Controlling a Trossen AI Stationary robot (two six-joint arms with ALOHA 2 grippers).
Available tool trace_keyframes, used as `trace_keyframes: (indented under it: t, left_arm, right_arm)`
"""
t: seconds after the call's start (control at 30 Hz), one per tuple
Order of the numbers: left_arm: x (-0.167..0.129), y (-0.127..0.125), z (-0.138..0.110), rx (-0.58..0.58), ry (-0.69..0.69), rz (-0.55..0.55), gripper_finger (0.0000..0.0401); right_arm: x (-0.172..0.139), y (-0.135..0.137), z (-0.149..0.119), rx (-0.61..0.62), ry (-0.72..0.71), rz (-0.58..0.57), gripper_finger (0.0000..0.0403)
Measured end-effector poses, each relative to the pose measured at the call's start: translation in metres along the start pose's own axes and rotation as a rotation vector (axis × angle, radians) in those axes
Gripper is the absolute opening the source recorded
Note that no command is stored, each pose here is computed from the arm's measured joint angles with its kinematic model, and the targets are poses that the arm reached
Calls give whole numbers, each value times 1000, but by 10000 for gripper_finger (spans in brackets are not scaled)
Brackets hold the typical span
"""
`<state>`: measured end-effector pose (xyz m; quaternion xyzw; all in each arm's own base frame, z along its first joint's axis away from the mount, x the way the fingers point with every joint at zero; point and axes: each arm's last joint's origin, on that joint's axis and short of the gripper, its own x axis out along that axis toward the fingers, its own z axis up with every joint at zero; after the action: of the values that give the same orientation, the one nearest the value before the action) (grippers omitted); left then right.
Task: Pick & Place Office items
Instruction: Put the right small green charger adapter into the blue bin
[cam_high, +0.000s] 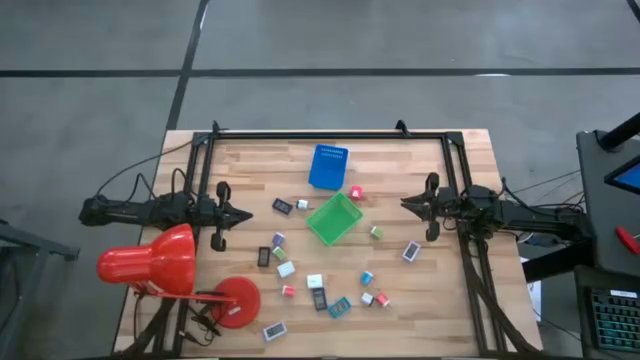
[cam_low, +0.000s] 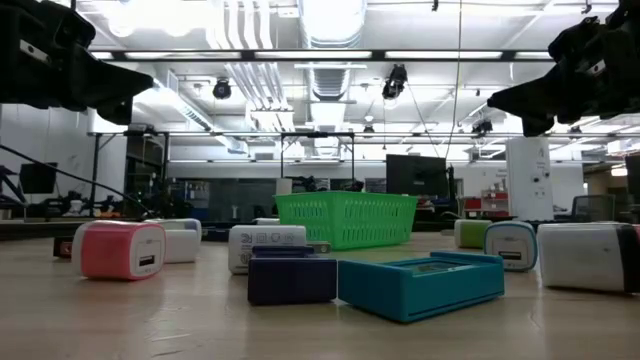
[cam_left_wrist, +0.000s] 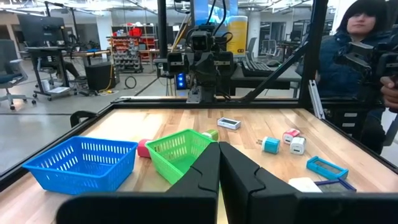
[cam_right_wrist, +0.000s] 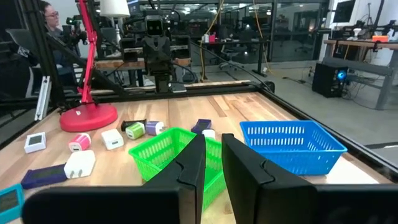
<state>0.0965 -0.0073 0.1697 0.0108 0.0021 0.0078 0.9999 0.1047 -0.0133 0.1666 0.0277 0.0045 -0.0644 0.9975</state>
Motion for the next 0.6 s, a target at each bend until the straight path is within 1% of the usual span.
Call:
trace_keyframes:
  t: [0.6]
  left_arm:
    - [0, 0, 1, 9, -8, 1, 10]
  right_arm:
    - [0, 0, 0, -5, 1, 2, 52]
